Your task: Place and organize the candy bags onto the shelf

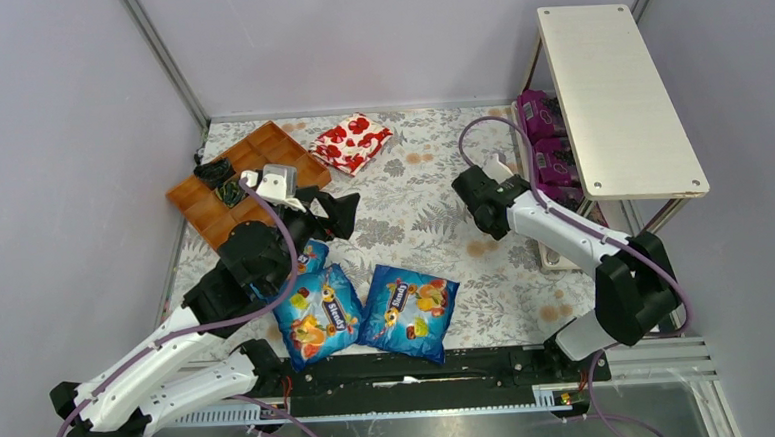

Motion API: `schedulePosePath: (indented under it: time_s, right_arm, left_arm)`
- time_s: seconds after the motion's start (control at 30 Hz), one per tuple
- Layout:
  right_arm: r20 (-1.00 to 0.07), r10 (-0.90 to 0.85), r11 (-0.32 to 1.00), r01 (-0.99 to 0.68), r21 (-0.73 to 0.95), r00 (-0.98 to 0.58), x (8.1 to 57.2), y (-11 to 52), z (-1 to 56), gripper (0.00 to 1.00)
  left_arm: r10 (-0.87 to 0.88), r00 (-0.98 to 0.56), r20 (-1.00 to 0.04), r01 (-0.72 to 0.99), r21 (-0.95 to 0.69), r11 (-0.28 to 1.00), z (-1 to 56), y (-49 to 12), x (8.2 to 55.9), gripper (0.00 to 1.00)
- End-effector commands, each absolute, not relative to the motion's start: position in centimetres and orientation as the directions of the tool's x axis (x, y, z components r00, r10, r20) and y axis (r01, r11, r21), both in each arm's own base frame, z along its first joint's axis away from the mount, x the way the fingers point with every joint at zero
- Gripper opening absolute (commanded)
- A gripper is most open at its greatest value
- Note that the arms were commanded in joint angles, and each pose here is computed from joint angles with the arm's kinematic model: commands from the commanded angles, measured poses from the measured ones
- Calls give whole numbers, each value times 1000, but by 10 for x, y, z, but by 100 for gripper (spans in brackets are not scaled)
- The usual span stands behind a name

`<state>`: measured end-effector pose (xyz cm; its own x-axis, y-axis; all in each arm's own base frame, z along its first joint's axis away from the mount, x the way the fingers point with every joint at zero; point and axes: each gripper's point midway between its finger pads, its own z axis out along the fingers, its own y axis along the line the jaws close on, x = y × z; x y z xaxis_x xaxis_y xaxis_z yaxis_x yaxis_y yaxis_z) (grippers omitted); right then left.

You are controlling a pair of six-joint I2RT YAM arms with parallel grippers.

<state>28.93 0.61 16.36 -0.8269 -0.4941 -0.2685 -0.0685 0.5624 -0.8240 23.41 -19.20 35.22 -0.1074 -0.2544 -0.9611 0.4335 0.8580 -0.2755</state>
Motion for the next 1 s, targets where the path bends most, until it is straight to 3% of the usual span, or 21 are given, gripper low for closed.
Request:
schedulePosePath:
  time_s: [0.0,0.37,0.97]
  right_arm:
    - [-269,-482,501,-10,-866,-834,286,-9,171,21]
    - [-226,-401,477,8,-879,-888,285,-31,162,19]
    - [-262,-324,505,67,-860,-909,307,-30,152,21]
  left_arm:
    - [-294,-90,-951,451,-303,840,365,-194,233,88]
    - [-299,-89,-950,454,-306,837,366,-194,231,88]
    - [-297,-91,-951,455,-305,837,366,-194,231,88]
